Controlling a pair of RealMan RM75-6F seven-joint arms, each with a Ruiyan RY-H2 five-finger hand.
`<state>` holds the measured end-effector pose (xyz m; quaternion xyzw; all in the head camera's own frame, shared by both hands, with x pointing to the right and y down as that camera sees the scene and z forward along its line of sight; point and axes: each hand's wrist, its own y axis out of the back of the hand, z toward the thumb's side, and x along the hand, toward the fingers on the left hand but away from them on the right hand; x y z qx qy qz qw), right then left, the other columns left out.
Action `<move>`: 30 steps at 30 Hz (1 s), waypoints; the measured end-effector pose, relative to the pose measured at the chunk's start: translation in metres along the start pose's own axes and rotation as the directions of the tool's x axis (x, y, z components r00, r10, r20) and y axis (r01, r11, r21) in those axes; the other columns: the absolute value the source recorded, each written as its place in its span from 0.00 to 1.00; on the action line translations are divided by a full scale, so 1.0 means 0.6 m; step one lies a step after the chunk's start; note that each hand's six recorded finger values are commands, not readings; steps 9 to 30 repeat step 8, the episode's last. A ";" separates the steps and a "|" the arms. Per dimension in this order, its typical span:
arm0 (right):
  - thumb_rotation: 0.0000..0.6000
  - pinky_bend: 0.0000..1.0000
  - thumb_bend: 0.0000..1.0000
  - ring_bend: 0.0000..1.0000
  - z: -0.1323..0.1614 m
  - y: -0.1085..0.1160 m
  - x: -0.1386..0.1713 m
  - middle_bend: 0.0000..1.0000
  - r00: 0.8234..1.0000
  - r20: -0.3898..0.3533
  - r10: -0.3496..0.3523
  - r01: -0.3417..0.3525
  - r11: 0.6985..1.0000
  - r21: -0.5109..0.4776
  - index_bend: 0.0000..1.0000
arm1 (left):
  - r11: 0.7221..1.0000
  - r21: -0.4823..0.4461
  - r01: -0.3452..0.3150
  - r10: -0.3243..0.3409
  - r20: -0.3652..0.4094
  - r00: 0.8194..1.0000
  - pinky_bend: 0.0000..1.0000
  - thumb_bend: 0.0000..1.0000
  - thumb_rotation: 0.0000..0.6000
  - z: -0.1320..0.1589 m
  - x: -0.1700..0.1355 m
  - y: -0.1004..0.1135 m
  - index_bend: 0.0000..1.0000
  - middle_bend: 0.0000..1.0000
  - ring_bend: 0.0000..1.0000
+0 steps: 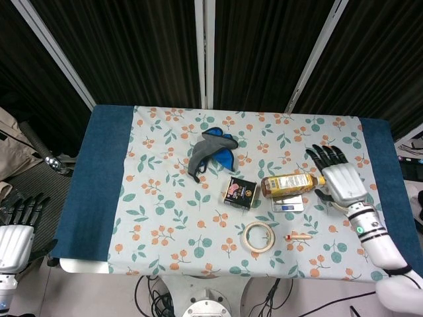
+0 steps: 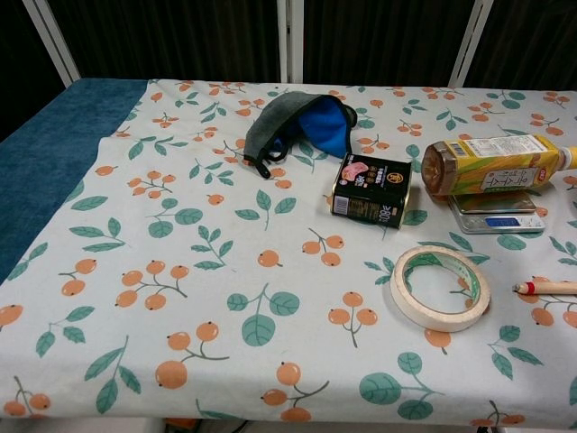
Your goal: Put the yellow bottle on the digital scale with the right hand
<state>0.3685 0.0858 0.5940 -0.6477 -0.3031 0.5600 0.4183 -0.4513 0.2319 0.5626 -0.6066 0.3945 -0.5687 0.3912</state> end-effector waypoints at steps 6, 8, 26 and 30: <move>1.00 0.00 0.12 0.00 -0.098 -0.003 0.142 0.00 0.961 0.190 -0.202 0.202 0.979 0.018 0.00 | 1.000 0.006 -0.019 0.019 -0.001 1.000 0.00 0.18 1.00 -0.002 0.004 0.005 0.04 0.00 0.00; 1.00 0.00 0.12 0.00 -0.123 -0.027 0.184 0.00 0.942 0.247 -0.228 0.232 0.973 0.014 0.00 | 1.000 0.008 -0.016 0.016 0.000 1.000 0.00 0.18 1.00 -0.001 0.005 0.005 0.04 0.00 0.00; 1.00 0.00 0.12 0.00 -0.123 -0.027 0.184 0.00 0.942 0.247 -0.228 0.232 0.973 0.014 0.00 | 1.000 0.008 -0.016 0.016 0.000 1.000 0.00 0.18 1.00 -0.001 0.005 0.005 0.04 0.00 0.00; 1.00 0.00 0.12 0.00 -0.123 -0.027 0.184 0.00 0.942 0.247 -0.228 0.232 0.973 0.014 0.00 | 1.000 0.008 -0.016 0.016 0.000 1.000 0.00 0.18 1.00 -0.001 0.005 0.005 0.04 0.00 0.00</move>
